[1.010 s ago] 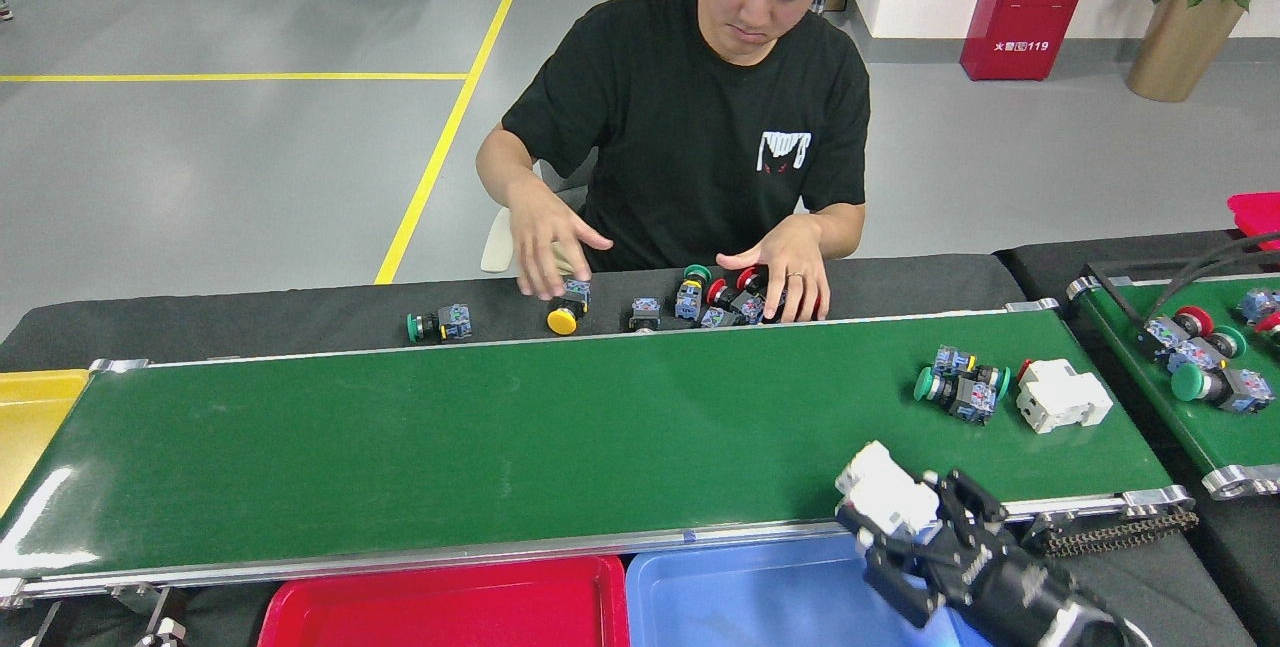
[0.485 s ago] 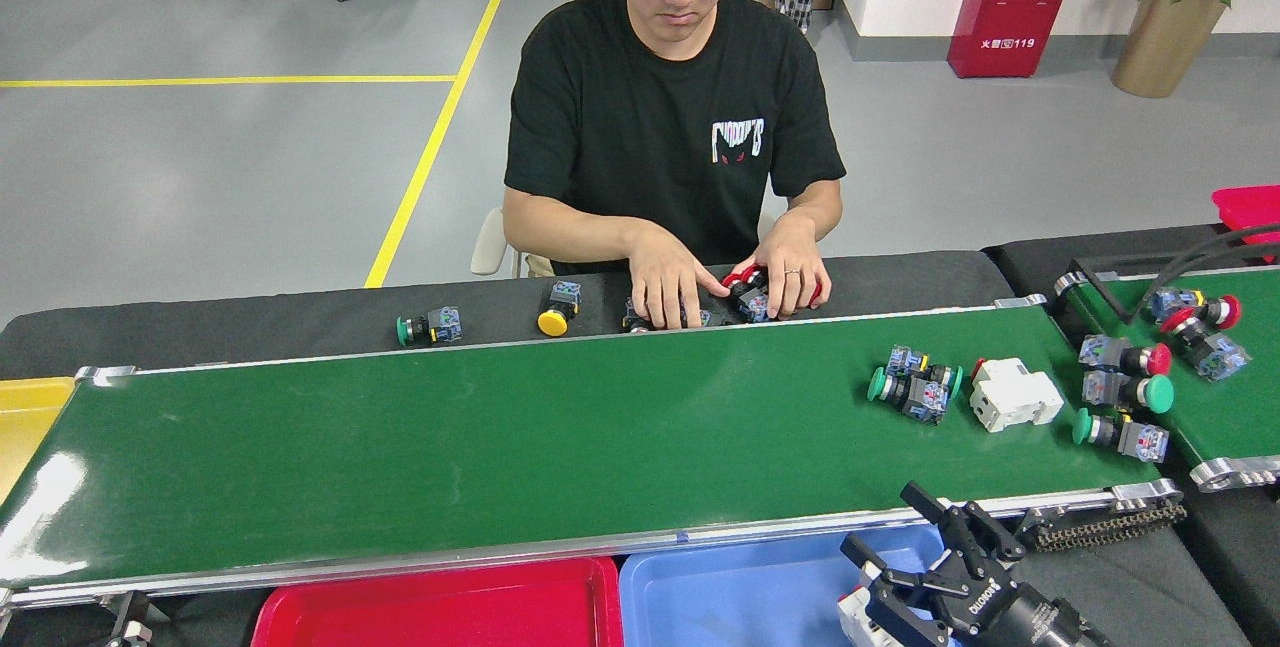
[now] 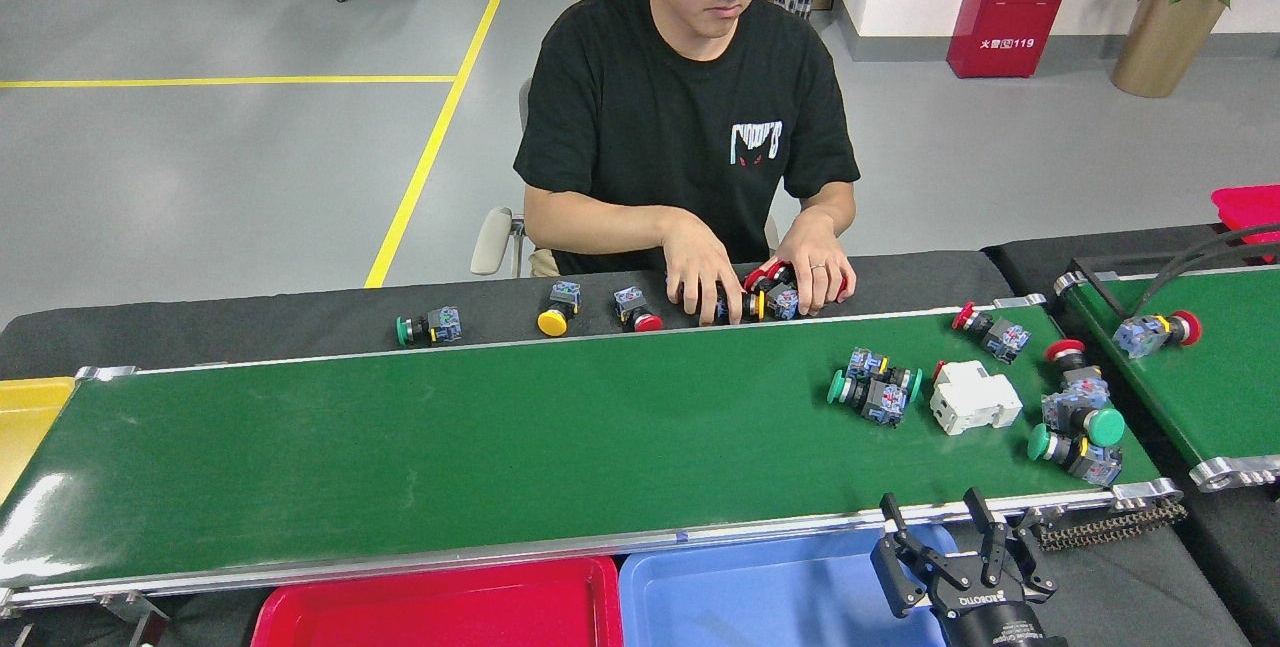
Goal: Pick switch part from conveyor to tray
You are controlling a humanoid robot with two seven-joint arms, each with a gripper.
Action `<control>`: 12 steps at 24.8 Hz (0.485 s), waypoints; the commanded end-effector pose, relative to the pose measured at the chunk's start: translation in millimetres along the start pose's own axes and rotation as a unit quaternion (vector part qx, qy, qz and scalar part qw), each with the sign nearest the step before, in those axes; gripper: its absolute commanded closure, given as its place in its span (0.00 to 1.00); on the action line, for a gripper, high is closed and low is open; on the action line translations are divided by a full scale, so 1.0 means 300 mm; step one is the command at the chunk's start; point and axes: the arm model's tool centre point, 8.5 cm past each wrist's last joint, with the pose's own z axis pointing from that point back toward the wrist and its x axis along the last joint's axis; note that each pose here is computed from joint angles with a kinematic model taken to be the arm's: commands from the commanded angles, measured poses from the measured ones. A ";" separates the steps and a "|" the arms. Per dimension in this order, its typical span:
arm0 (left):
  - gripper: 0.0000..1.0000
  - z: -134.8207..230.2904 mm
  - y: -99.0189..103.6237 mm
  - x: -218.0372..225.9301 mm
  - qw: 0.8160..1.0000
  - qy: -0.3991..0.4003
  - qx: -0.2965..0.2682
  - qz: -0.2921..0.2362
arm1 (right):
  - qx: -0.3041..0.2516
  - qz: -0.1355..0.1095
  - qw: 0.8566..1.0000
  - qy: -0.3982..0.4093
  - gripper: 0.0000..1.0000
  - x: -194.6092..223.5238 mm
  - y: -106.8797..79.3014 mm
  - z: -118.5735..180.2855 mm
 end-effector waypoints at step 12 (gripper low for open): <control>0.00 -0.010 0.026 -0.005 1.000 -0.005 0.011 -0.008 | 0.024 0.014 0.998 -0.052 0.06 0.242 -0.042 -0.257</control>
